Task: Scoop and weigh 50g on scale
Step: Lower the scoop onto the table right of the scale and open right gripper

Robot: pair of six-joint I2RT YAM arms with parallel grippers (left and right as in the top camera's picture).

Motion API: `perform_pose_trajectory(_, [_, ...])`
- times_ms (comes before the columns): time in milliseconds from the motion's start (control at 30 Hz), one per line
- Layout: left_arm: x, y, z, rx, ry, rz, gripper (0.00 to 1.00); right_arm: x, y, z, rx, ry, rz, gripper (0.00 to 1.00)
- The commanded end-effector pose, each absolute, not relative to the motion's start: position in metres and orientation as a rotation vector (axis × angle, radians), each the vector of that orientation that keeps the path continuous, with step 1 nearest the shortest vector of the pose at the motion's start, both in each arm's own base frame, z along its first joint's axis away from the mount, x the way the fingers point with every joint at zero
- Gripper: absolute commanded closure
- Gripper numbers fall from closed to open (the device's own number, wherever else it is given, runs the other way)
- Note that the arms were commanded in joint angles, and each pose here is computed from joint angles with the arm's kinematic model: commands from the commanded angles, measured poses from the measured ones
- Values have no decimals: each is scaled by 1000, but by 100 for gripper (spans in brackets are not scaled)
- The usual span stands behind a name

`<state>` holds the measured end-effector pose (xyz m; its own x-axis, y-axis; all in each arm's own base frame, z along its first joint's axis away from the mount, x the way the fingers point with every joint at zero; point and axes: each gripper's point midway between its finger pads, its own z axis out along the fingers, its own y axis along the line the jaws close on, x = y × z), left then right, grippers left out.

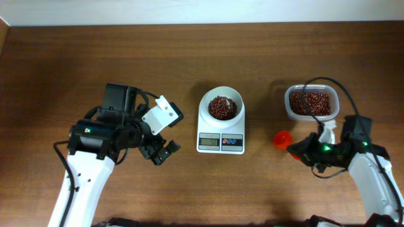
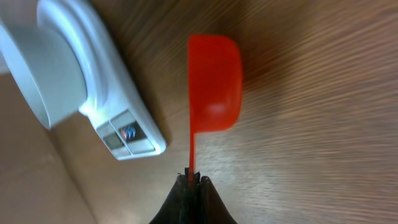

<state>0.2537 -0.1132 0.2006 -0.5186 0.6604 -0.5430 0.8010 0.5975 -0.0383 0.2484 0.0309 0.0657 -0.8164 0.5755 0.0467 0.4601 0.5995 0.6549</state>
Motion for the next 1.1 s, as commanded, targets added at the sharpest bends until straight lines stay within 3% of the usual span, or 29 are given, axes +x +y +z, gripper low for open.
perform_pose_trajectory(0, [253, -114, 200, 1174, 2336, -400, 1, 244, 5, 61, 1057, 2570, 1006, 96])
perform_pose_trajectory(200, [253, -114, 200, 1174, 2336, -400, 1, 224, -6, 51, 1208, 2614, 931, 95])
perform_pose_trajectory(233, [253, -114, 200, 1174, 2336, -400, 1, 221, -10, 48, 1220, 2630, 889, 71])
perform_pose_trajectory(333, [253, -114, 200, 1174, 2336, -400, 1, 220, -13, 46, 1224, 2637, 860, 64])
perform_pose_trajectory(400, [253, -114, 201, 1174, 2335, -400, 1, 216, -21, 41, 1241, 2661, 766, 32])
perform_pose_trajectory(433, [253, -114, 201, 1174, 2335, -400, 1, 216, -24, 39, 1243, 2665, 733, 23])
perform_pose_trajectory(467, [253, -114, 200, 1174, 2336, -400, 1, 215, -27, 37, 1245, 2668, 706, 3])
perform_pose_trajectory(600, [253, -114, 200, 1174, 2336, -400, 1, 213, -35, 34, 1285, 2670, 634, 1])
perform_pose_trajectory(700, [253, -114, 201, 1174, 2335, -400, 1, 203, -60, 25, 1464, 2633, 392, 1])
perform_pose_trajectory(767, [253, -114, 200, 1174, 2336, -400, 1, 211, -62, 27, 1387, 2626, 401, 1])
perform_pose_trajectory(833, [253, -114, 200, 1174, 2336, -400, 1, 230, -53, 50, 1223, 2562, 526, 1])
perform_pose_trajectory(933, [253, -114, 200, 1174, 2336, -400, 1, 245, -26, 123, 899, 2355, 710, 1])
perform_pose_trajectory(1067, [253, -114, 200, 1174, 2336, -400, 1, 227, -2, 192, 655, 2132, 719, 1])
